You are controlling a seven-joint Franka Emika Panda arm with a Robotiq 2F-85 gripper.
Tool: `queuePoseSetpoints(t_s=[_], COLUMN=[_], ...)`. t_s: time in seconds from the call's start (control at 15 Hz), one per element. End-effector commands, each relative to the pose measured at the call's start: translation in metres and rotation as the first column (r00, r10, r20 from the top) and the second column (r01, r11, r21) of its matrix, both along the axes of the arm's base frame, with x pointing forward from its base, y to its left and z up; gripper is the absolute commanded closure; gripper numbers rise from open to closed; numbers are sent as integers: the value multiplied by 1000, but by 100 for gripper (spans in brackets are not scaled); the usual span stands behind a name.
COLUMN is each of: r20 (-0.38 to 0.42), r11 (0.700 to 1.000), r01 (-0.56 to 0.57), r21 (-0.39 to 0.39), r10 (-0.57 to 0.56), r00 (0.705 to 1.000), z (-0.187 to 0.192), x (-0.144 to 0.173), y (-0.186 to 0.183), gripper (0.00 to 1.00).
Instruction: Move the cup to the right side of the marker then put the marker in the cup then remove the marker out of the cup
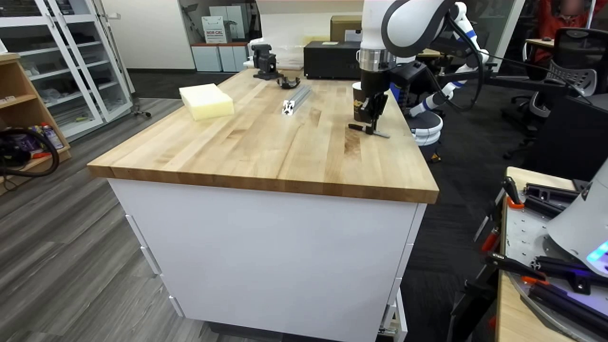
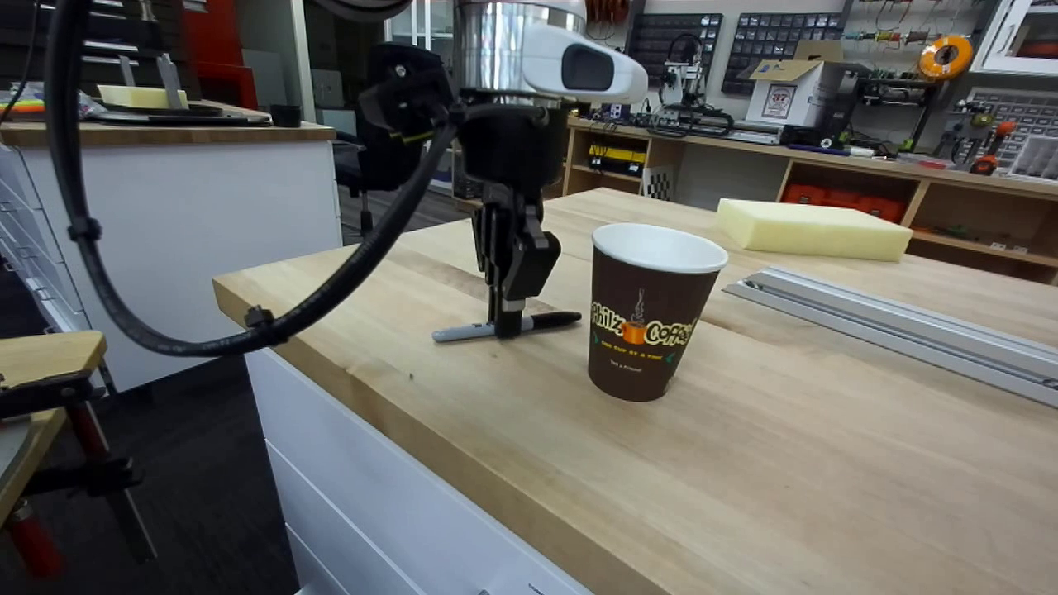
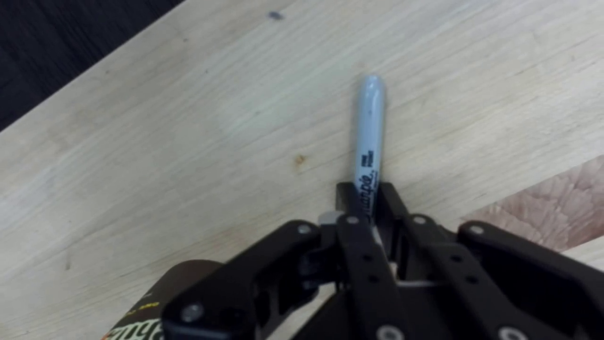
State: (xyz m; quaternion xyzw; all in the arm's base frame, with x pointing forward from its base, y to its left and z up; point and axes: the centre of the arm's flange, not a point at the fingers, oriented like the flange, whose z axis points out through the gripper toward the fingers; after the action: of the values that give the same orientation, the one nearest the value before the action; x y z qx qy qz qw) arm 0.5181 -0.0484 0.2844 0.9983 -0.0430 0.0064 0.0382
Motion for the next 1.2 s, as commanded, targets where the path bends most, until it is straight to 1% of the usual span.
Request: queuePoseSetpoints(t_s=[0.0, 0.33, 0.6, 0.8, 1.0, 1.13], r20=[-31, -110, -145, -136, -106, -68], r11=[1000, 998, 995, 996, 996, 996], r01=[-13, -52, -92, -94, -91, -90], r21=[25, 38, 29, 9, 8, -2], r10=[14, 56, 96, 95, 91, 89], r00=[999, 992, 985, 986, 990, 994], z=[20, 47, 80, 100, 108, 109], x=[-4, -10, -15, -14, -11, -8], y=[-1, 11, 23, 27, 25, 22], gripper=[97, 97, 97, 97, 97, 97])
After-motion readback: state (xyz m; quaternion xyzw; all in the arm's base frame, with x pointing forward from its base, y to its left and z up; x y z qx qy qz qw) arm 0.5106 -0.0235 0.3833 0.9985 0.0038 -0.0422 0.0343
